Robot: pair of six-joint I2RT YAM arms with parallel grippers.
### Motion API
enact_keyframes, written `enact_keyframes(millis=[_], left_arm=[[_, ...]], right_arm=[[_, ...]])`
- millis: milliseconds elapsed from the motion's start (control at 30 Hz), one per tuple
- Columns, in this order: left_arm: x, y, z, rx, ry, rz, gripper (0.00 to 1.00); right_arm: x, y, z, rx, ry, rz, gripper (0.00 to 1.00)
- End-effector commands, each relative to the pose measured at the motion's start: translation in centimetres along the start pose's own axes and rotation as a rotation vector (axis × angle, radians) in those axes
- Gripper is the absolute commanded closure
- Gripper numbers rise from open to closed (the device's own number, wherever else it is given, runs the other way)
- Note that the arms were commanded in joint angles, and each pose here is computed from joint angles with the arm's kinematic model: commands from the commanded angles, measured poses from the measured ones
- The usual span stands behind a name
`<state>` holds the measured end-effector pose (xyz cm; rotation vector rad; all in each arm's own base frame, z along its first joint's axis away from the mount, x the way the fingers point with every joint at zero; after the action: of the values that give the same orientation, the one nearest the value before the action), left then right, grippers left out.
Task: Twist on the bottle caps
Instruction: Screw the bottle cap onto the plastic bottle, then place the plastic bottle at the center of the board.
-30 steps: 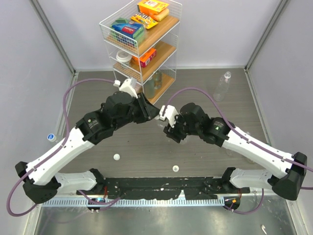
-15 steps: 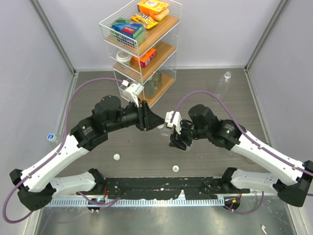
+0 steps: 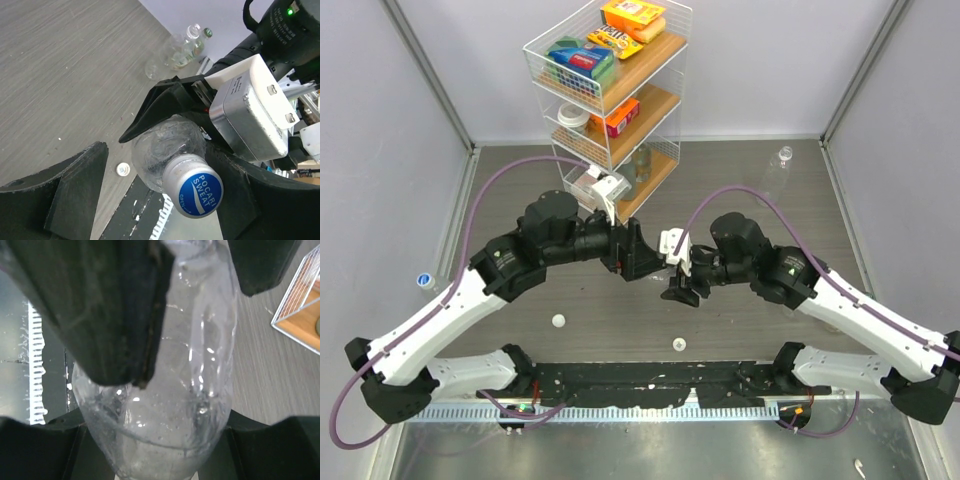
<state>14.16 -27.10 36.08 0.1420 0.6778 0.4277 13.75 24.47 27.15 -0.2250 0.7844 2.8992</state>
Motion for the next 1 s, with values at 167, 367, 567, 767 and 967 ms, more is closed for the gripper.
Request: enact_keyframes(millis=[167, 367, 567, 767, 967], left_arm=[[-1.8, -1.0, -0.5, 0.103, -0.013, -0.093, 0.43], [-1.0, -0.7, -0.3, 0.088, -0.006, -0.030, 1.00], [0.6, -0.1, 0.5, 0.017, 0.019, 0.117, 1.00], [3.3, 1.0, 1.4, -0.060, 0.030, 0.339, 1.00], [8.2, 3.4, 1.3, -0.132, 0.052, 0.717, 1.00]], right_arm=[[-1.0, -1.3, 2.0, -0.063, 0.050, -0.009, 0.99], [-1.8, -1.1, 1.8, -0.064, 0.020, -0.090, 0.93], [-2.6, -0.8, 2.0, -0.109, 0.014, -0.169, 0.50], [-2.8, -0.4, 1.9, -0.131, 0.006, -0.211, 0.13], [-2.8, 1.0, 2.3, -0.190, 0.024, -0.269, 0.13]])
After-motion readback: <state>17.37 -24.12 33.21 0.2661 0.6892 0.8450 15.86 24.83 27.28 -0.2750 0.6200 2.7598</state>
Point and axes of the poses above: each gripper's point midway between its finger pads, its own y axis back along the fingers, its own x axis along the line the jaws close on, z = x × y, the point moved 4 cm from there along y, back along the fingers, and after that the axes turned 5 degrees about y, right-handed, at the moved point
